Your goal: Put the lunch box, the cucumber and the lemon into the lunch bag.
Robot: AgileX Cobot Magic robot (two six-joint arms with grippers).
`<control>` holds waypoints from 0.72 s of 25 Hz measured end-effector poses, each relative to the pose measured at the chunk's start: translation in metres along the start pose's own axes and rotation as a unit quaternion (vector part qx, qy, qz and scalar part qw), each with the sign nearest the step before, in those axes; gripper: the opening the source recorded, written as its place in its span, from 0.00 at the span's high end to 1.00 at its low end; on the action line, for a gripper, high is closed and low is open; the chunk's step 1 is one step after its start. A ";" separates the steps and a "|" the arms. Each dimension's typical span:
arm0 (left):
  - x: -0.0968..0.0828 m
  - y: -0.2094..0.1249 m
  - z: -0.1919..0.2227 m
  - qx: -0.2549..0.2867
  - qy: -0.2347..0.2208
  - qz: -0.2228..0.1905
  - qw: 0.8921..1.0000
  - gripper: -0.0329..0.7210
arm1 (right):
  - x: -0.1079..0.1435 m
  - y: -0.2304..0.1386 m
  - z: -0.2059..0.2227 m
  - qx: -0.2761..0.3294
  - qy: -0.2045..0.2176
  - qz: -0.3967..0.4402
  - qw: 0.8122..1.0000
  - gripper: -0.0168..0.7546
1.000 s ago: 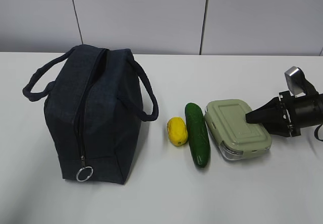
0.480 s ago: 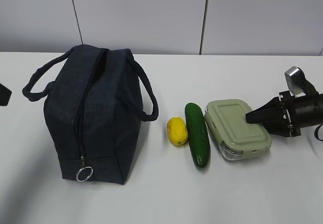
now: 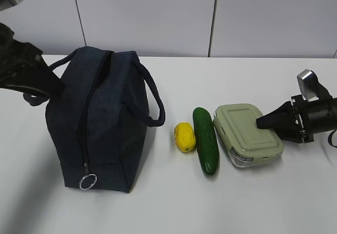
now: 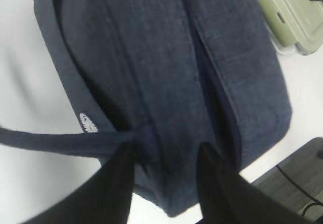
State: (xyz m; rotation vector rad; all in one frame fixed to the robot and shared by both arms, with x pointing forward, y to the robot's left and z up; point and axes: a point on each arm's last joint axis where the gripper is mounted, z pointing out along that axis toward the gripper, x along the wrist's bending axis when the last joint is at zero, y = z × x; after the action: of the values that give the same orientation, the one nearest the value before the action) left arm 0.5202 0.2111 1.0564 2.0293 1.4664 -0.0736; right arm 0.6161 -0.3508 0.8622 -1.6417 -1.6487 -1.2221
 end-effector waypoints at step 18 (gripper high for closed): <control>0.023 0.005 0.032 0.024 0.037 0.005 0.999 0.84 | 0.000 0.000 0.000 0.001 0.001 0.005 1.000 0.51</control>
State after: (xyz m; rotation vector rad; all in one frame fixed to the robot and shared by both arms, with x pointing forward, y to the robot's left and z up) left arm 0.5433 0.2130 1.0245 2.0981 1.5145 -0.0300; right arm 0.6159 -0.3508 0.8622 -1.6462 -1.6377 -1.2155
